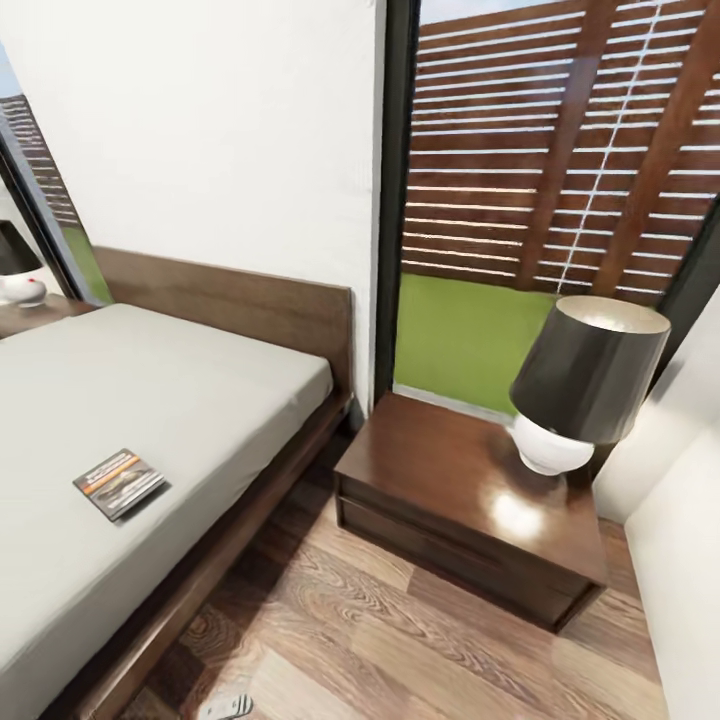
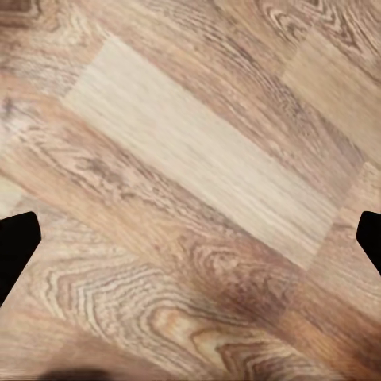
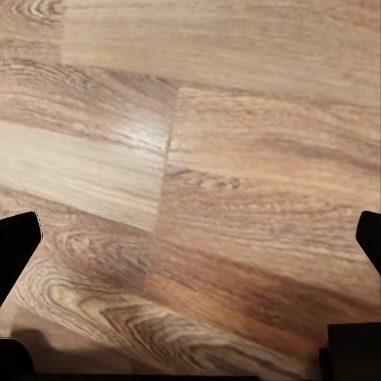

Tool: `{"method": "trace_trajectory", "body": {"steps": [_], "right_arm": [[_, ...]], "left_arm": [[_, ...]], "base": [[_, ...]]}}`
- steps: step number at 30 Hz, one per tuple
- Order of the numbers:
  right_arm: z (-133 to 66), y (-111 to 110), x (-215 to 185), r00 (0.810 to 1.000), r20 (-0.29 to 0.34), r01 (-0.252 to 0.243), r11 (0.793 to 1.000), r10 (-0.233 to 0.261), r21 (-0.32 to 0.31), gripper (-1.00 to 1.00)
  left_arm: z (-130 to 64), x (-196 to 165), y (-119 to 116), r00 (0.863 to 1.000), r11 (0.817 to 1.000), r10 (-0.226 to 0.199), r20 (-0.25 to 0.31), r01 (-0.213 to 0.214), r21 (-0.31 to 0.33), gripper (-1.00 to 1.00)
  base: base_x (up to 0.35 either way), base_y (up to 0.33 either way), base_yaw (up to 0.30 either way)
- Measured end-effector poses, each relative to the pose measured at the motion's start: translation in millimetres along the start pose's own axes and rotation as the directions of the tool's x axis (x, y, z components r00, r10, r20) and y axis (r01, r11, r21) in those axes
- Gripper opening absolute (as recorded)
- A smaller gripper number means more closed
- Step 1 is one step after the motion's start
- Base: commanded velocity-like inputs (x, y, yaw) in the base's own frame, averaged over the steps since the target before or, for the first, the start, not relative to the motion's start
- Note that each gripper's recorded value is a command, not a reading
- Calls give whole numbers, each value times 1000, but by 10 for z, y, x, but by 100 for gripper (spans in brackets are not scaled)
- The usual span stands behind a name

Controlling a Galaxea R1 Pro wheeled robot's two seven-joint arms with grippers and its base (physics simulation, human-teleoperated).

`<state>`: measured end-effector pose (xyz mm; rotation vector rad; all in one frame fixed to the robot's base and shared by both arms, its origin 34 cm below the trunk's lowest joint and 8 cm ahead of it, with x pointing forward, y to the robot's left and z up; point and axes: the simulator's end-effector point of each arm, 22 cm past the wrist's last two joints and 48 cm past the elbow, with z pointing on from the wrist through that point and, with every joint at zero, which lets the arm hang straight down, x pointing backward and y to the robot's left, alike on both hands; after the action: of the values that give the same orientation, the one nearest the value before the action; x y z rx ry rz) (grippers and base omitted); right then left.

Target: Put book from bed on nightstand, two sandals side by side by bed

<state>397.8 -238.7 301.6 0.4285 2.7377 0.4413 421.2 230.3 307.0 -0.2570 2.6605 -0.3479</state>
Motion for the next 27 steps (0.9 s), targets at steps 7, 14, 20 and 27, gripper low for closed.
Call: {"method": "trace_trajectory", "body": {"steps": [7, 14, 20, 27], "right_arm": [[-2, 0, 1, 1000, 0, 1, 1000, -1, 0, 100], [-3, -1, 8, 1000, -1, 2, 1000, -2, 0, 100], [-1, -1, 4, 1000, -1, 2, 1000, -2, 0, 100], [-1, -2, 7, 1000, -1, 1, 1000, -1, 0, 100]], "left_arm": [[0, 4, -11, 1000, 1000, 1, -1, -1, 2, 100], [0, 1, -7, 1000, 1000, 0, 0, 0, 1, 100], [1, -2, -3, 1000, 1000, 0, 1, 0, 0, 100], [1, -2, -3, 1000, 1000, 0, 1, 0, 0, 100]], "base": [[160, -144, 189], [194, -166, 14], [49, -40, 43], [2, -2, 255]]}}
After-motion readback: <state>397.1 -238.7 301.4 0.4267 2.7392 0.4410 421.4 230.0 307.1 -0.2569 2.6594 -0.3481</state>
